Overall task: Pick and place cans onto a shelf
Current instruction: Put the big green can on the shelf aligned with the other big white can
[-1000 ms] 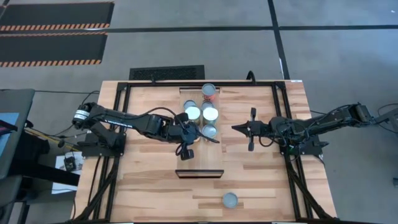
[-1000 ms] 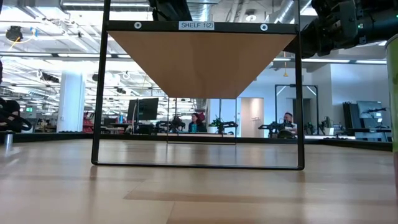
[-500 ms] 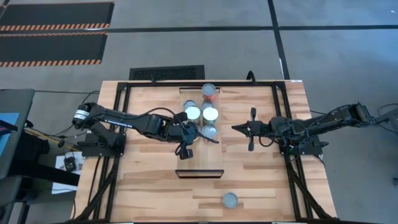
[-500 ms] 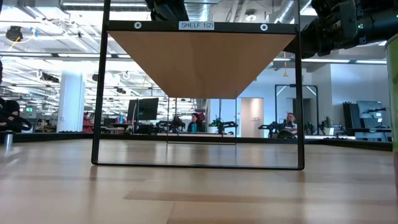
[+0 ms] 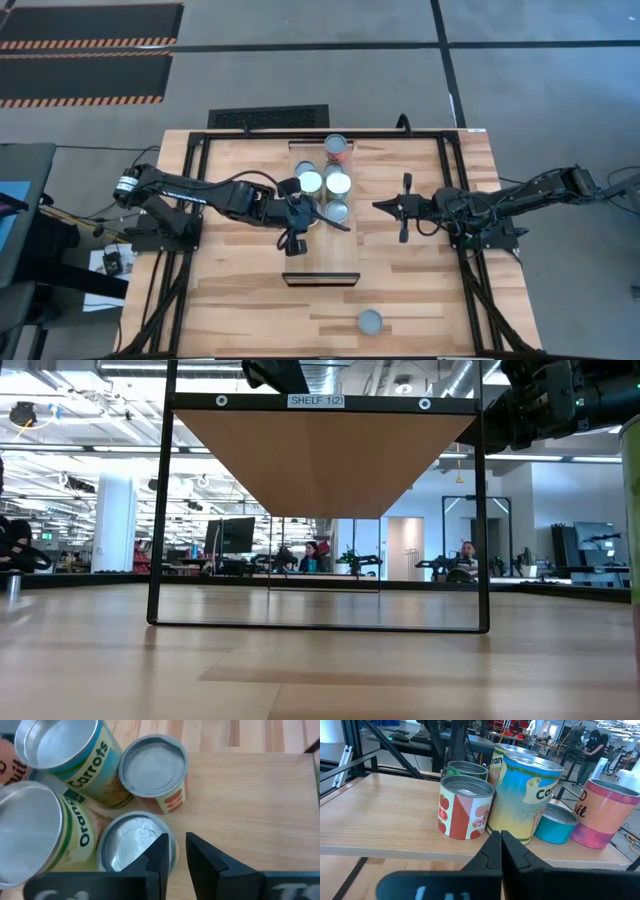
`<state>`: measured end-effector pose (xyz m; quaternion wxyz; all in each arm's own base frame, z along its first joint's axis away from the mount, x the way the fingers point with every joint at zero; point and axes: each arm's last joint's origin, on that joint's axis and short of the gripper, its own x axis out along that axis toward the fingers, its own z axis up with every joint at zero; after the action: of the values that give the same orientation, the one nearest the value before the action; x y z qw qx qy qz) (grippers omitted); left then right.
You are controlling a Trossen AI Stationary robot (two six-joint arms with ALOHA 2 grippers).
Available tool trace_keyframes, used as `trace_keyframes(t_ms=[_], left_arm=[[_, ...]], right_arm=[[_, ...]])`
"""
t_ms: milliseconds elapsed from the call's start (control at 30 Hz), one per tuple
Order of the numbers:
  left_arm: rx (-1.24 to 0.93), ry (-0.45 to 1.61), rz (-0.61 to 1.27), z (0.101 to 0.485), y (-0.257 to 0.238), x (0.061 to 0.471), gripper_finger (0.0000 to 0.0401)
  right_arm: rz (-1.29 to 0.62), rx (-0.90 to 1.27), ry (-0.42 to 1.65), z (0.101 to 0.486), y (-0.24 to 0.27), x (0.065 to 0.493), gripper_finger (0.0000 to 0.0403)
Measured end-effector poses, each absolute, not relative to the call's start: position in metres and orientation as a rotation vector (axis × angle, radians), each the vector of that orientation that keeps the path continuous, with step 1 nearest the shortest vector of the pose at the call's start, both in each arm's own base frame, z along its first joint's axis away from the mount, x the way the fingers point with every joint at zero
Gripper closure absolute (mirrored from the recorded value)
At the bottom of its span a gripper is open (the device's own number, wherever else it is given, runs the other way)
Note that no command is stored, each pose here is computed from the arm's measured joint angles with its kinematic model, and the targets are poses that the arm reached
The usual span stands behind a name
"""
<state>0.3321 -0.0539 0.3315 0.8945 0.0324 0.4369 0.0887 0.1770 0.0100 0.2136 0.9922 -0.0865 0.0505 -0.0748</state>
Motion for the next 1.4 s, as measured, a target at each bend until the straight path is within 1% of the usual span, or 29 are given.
trace_keyframes(t_ms=[100,233,300,433,567,733,900,1033,1100,1167,1267,1400], left_arm=[[0.124,0.892,0.167,0.336,-0.066,0.325,0.035],[0.22,0.777,0.212,0.343,-0.094,0.307,0.0365],[0.239,0.726,0.193,0.341,-0.106,0.295,0.0375],[0.184,0.628,0.15,0.329,-0.117,0.264,0.0397],[0.086,0.509,0.103,0.308,-0.118,0.229,0.0398],[-0.001,0.368,0.013,0.28,-0.117,0.192,0.0397],[-0.064,0.248,-0.012,0.254,-0.11,0.173,0.0397],[-0.09,0.237,-0.009,0.239,-0.104,0.165,0.0397],[-0.098,0.239,-0.007,0.236,-0.102,0.162,0.0397],[-0.099,0.238,-0.007,0.235,-0.102,0.162,0.0397],[-0.098,0.239,-0.03,0.236,-0.102,0.161,0.0397],[-0.104,0.221,-0.037,0.24,-0.101,0.158,0.0397]], right_arm=[[-0.15,-0.178,0.102,0.214,0.01,0.177,0.0396],[-0.15,-0.178,0.102,0.214,0.01,0.177,0.0396],[-0.15,-0.178,0.101,0.214,0.01,0.177,0.0396],[-0.147,-0.177,0.099,0.214,0.01,0.177,0.0396],[-0.118,-0.166,0.099,0.215,0.017,0.177,0.0396],[-0.008,-0.163,0.1,0.233,0.045,0.176,0.0396],[0.03,-0.173,0.23,0.239,0.088,0.172,0.0396],[0.064,-0.196,0.336,0.239,0.13,0.167,0.0393],[0.109,-0.187,0.374,0.24,0.152,0.165,0.0384],[0.152,-0.131,0.388,0.243,0.174,0.165,0.0367],[0.186,-0.086,0.434,0.243,0.205,0.168,0.0334],[0.175,-0.078,0.522,0.237,0.238,0.181,0.0283]])
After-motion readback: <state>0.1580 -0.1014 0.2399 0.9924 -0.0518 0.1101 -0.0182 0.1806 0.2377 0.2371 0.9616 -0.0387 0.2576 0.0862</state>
